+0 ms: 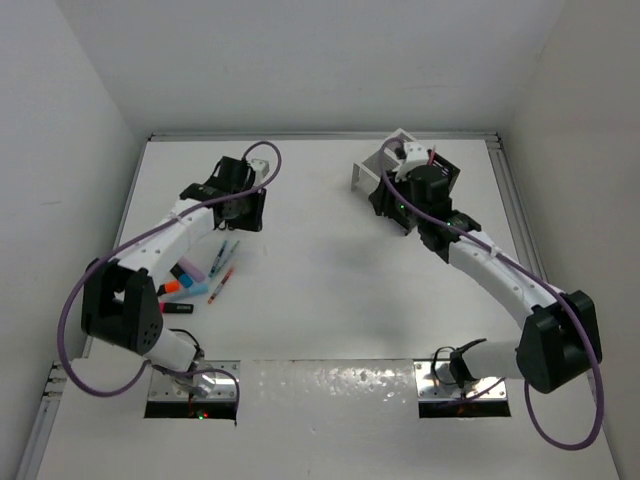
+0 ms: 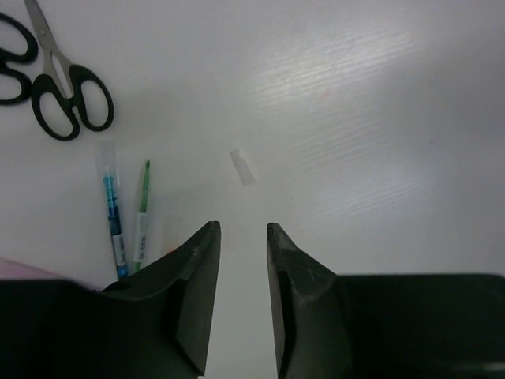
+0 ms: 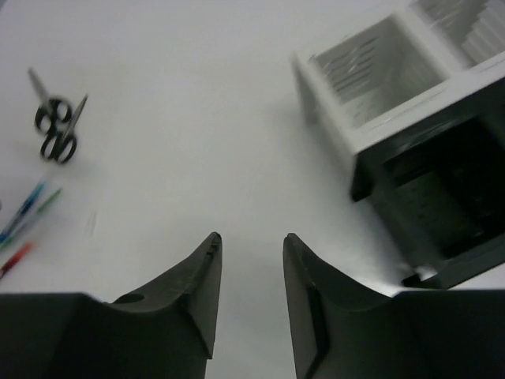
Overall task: Sort the stationery into containers
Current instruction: Pick up the pen from the center of the board.
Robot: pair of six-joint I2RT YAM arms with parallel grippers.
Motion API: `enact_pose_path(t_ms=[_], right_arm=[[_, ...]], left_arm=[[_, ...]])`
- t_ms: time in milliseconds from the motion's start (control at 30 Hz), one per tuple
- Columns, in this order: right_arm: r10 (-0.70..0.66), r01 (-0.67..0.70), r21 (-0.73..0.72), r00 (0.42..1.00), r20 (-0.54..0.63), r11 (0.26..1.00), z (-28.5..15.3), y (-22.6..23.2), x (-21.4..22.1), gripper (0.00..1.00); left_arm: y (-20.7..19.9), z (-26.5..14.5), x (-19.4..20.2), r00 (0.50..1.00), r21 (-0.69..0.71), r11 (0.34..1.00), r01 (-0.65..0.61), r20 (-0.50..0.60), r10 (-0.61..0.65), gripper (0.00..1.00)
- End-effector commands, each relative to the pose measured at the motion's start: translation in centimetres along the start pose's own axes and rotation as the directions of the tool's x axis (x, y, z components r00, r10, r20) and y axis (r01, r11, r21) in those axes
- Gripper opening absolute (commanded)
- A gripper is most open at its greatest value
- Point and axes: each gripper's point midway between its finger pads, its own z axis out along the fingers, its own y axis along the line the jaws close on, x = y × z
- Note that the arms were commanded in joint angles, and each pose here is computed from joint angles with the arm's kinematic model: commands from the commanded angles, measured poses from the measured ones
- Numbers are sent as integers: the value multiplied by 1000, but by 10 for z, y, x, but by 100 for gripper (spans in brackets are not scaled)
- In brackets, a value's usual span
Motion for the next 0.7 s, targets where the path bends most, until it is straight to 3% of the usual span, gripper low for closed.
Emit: enact_pose_path(t_ms=[0, 133, 267, 367, 467, 600, 667], right_arm=[[-39, 34, -67, 997, -71, 997, -1, 29, 25, 39], [-129, 106, -148, 978, -161, 983, -2, 62, 55, 48], [-133, 98, -197, 977, -170, 975, 5, 84, 63, 48], [-126, 86, -215, 975, -184, 973, 11, 96, 70, 48], [-142, 94, -233, 970, -199, 968, 14, 106, 77, 48], [-154, 101, -244, 965, -211, 964, 14, 112, 81, 47], [-155, 101, -247, 966, -208, 964, 13, 113, 80, 46]], left_arm=[[28, -4, 24, 982, -57, 992, -117, -157, 107, 29], [49, -8, 48, 923, -27, 946, -324, -227, 310, 52], [67, -10, 62, 929, -28, 955, -296, -243, 281, 60], [80, -5, 65, 952, -23, 976, -218, -224, 207, 52], [85, 8, 70, 943, -21, 970, -244, -240, 232, 48], [98, 28, 73, 934, -48, 967, -250, -275, 228, 28], [100, 38, 74, 928, -35, 965, -258, -286, 238, 25]])
